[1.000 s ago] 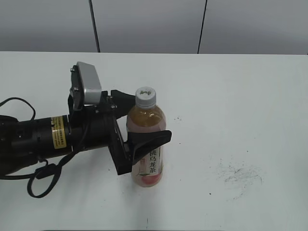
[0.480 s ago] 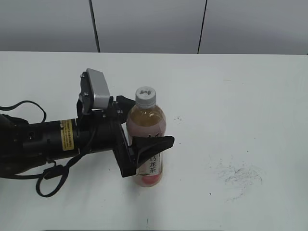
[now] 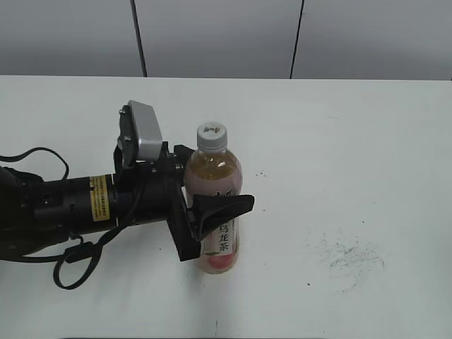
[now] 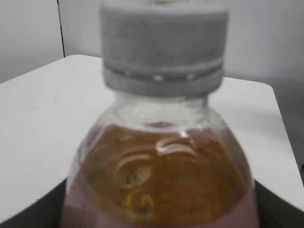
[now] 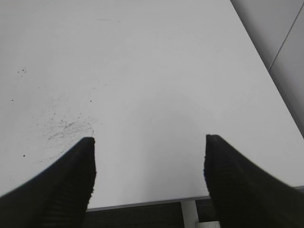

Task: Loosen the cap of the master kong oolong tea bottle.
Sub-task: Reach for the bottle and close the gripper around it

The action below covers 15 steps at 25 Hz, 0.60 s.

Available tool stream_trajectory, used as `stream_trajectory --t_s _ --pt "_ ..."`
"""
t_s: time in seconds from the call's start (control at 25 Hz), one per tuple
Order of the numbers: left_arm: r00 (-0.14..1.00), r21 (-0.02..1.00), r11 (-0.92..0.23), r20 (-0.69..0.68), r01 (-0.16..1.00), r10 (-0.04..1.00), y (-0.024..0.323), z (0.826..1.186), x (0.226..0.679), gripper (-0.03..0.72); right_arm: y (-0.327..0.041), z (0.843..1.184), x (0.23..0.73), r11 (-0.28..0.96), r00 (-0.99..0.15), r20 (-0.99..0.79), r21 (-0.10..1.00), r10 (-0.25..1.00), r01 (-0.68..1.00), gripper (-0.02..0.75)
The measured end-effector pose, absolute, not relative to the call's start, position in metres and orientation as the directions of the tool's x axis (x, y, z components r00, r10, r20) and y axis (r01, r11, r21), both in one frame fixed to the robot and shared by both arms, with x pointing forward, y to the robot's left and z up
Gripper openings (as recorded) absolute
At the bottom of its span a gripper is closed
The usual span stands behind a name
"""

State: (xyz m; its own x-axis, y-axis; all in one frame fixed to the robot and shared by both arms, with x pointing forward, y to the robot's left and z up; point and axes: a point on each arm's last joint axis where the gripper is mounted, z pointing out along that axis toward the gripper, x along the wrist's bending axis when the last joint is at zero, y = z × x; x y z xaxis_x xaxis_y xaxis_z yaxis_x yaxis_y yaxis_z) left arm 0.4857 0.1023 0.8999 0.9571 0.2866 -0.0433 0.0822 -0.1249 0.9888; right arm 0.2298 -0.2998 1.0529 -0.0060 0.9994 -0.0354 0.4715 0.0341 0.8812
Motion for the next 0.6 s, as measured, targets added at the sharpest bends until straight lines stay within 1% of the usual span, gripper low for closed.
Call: stream_trajectory --t_s 0.2,0.48,0.6 --pt "0.96 0.989 -0.129 -0.04 0.078 0.277 0.1021 0.8996 0.4849 0.447 -0.2998 1.0529 0.2298 0.034 -0.006 -0.035 0.881 0.999 0.471 0.536" --pt "0.973 0.988 -0.148 -0.014 0.049 0.23 0.101 0.8996 0.4817 0.447 -0.2998 1.0529 0.2298 0.034 -0.006 -0.035 0.881 0.999 0.471 0.536" --pt "0.975 0.985 -0.171 0.011 0.029 0.224 0.1014 0.9043 0.481 0.447 -0.2998 1.0529 0.2298 0.034 -0.006 -0.035 0.881 0.999 0.471 0.536"
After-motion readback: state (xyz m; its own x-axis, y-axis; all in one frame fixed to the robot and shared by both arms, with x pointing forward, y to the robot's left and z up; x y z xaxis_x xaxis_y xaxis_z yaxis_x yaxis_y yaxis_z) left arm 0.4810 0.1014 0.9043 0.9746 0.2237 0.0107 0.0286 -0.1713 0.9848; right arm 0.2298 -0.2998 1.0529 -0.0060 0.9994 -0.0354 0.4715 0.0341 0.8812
